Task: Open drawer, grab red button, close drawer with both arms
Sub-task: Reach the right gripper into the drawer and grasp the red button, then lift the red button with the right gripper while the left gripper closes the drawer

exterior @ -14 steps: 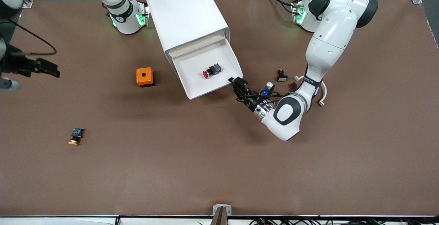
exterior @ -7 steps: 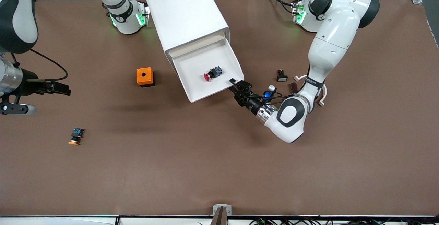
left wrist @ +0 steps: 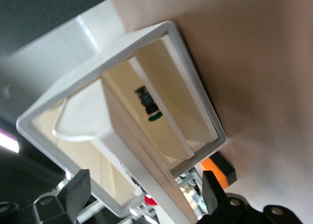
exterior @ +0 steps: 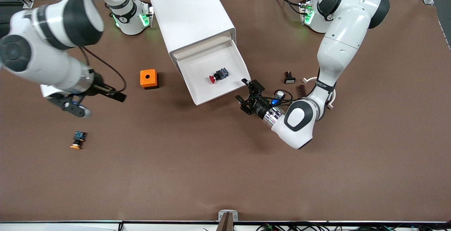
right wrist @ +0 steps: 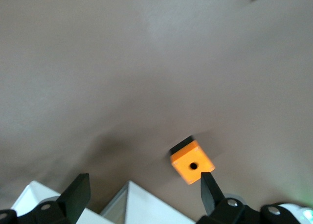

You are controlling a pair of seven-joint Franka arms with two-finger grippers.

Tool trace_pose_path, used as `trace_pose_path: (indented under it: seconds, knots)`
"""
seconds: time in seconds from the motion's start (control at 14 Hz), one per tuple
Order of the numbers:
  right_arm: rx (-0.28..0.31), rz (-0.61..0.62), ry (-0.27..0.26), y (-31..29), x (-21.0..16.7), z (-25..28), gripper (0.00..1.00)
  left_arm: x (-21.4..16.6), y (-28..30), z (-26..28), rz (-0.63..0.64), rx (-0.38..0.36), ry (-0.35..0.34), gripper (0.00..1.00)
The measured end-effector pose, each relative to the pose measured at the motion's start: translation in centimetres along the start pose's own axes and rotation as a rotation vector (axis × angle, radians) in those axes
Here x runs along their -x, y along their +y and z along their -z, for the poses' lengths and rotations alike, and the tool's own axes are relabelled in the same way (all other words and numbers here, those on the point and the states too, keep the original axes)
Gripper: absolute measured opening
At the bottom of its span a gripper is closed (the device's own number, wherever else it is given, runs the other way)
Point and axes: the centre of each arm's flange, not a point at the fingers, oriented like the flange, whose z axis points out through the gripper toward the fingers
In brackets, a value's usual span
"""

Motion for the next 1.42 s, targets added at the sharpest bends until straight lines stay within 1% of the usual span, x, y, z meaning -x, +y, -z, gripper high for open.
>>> trace_pose_path:
  seconds: [0.14, 0.28, 0.43, 0.5, 0.57, 0.71, 0.85, 1.07, 1.14, 1.21, 1.28, 1.42]
  knots:
    - [-0.011, -0.077, 0.026, -4.2, 4.7, -1.2, 1.00, 1.0, -0.4, 0.8, -0.176, 0.022, 0.019, 1.00]
    - [-0.039, -0.139, 0.054, -8.1, 9.6, -1.8, 1.00, 2.2, -1.0, 2.1, -0.346, 0.052, 0.042, 1.00]
    - [-0.063, -0.192, 0.069, -10.7, 13.4, -2.4, 1.00, 3.3, -2.0, 3.8, -0.500, 0.088, 0.072, 1.00]
    - [-0.070, -0.218, 0.073, -11.7, 15.0, -3.0, 1.00, 3.7, -2.4, 4.7, -0.562, 0.113, 0.101, 1.00]
    - [-0.074, -0.240, 0.075, -12.7, 16.4, -3.9, 1.00, 3.9, -2.9, 5.5, -0.615, 0.139, 0.146, 1.00]
    - [-0.075, -0.283, 0.080, -14.7, 19.1, -6.1, 1.00, 4.8, -3.8, 6.5, -0.719, 0.189, 0.261, 1.00]
    - [-0.074, -0.327, 0.089, -16.8, 21.3, -9.0, 1.00, 6.6, -4.8, 7.1, -0.822, 0.262, 0.395, 1.00]
    - [-0.061, -0.366, 0.105, -19.2, 24.1, -14.1, 1.00, 10.2, -6.1, 6.7, -0.932, 0.391, 0.645, 1.00]
    - [-0.058, -0.376, 0.108, -19.8, 24.6, -15.4, 1.00, 11.2, -6.2, 6.2, -0.956, 0.429, 0.715, 1.00]
    - [-0.058, -0.386, 0.111, -20.1, 24.9, -16.4, 1.00, 11.9, -6.2, 5.8, -0.974, 0.455, 0.770, 1.00]
    - [-0.060, -0.393, 0.112, -20.4, 25.2, -16.9, 1.00, 12.1, -6.0, 5.4, -0.984, 0.466, 0.814, 1.00]
    - [-0.060, -0.399, 0.114, -20.6, 25.6, -17.4, 1.00, 12.2, -5.9, 5.3, -0.994, 0.470, 0.895, 1.00]
